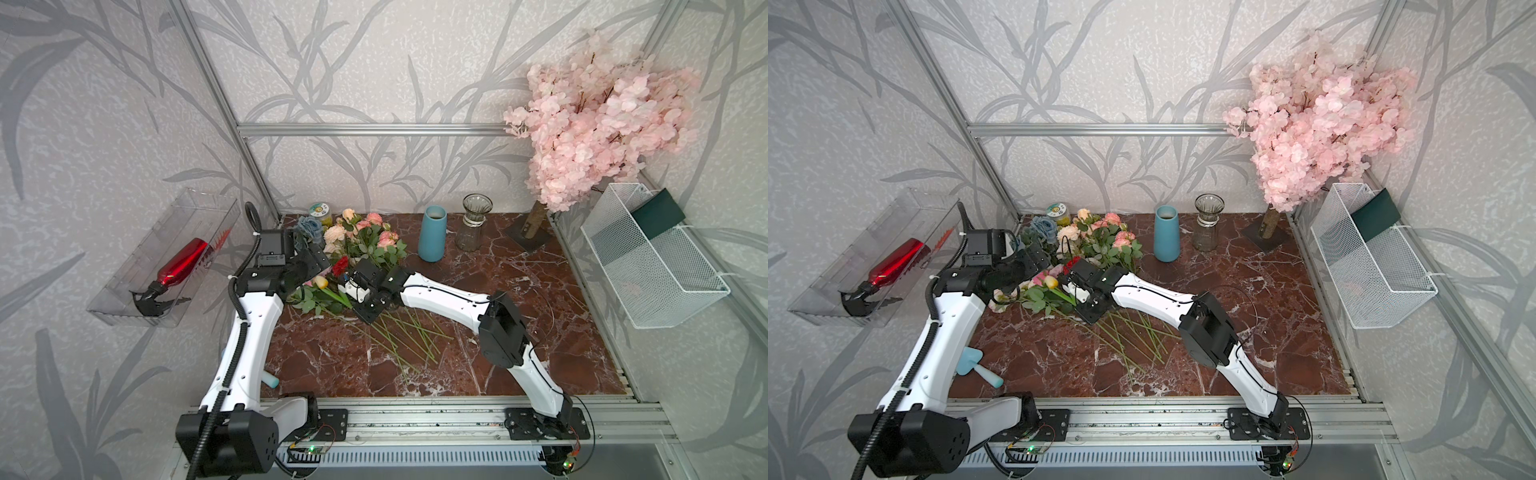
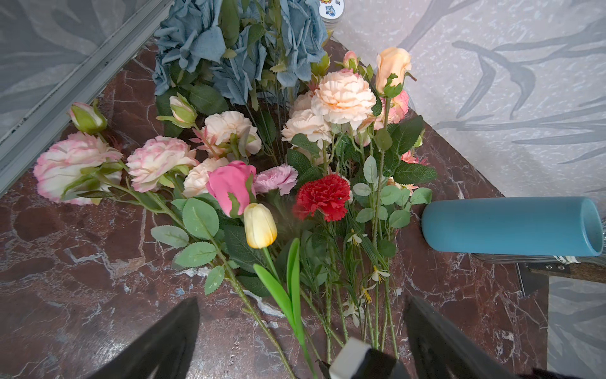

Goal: Place the pink flowers into the vase
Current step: Place the flower at the center of the board.

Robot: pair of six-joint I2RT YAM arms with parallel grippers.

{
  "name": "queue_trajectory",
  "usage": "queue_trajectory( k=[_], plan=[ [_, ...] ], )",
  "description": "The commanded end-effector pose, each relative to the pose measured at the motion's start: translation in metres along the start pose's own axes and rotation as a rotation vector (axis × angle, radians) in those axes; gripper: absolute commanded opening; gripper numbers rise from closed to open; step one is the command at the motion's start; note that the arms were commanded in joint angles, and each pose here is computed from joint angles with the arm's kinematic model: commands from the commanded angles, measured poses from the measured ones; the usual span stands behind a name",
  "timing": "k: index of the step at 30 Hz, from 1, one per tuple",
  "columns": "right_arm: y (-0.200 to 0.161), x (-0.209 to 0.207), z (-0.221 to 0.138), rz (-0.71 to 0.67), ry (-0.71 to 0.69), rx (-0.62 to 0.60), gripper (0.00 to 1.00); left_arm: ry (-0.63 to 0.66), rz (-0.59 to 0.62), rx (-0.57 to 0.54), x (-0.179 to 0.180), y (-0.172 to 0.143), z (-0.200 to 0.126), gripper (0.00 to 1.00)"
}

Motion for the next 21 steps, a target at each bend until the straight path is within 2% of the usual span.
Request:
queue_trajectory(
  k=[1,4,6,8,11,13,21],
  plan=[
    [0.016,-0.004,-0.024,-0.009,-0.032,-0.069,0.41,0.014,0.003,-0.025,0.002,0.002,-0.009,0.98],
    [0.040,-0.010,-0.052,-0.003,-0.042,-0.162,0.45,0.013,0.002,-0.021,0.001,0.002,-0.008,0.98],
    [0.058,-0.023,-0.067,0.016,-0.068,-0.244,0.42,0.012,0.000,-0.020,0.002,0.002,-0.007,0.98],
    [0.076,-0.047,-0.075,0.053,-0.093,-0.299,0.36,0.009,0.002,-0.019,0.001,0.002,-0.006,0.98],
    [0.097,-0.090,-0.067,0.152,-0.123,-0.292,0.22,0.000,-0.001,-0.011,0.000,0.001,-0.003,0.98],
    [0.108,-0.108,-0.060,0.203,-0.087,-0.270,0.19,-0.005,-0.002,-0.004,-0.001,0.001,0.000,0.98],
    [0.126,-0.128,-0.026,0.252,-0.003,-0.270,0.25,0.010,0.007,0.012,0.001,0.001,0.006,0.98]
  ],
)
Point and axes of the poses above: each gripper's point midway between its finger pads, its own z axis out along the fingers, its own x axis along the line the jaws close on, y = z × x, the point moved 4 cm from there along -z, back along the fingers, and after that the axes turned 13 degrees about z, right-handed, at the moved point
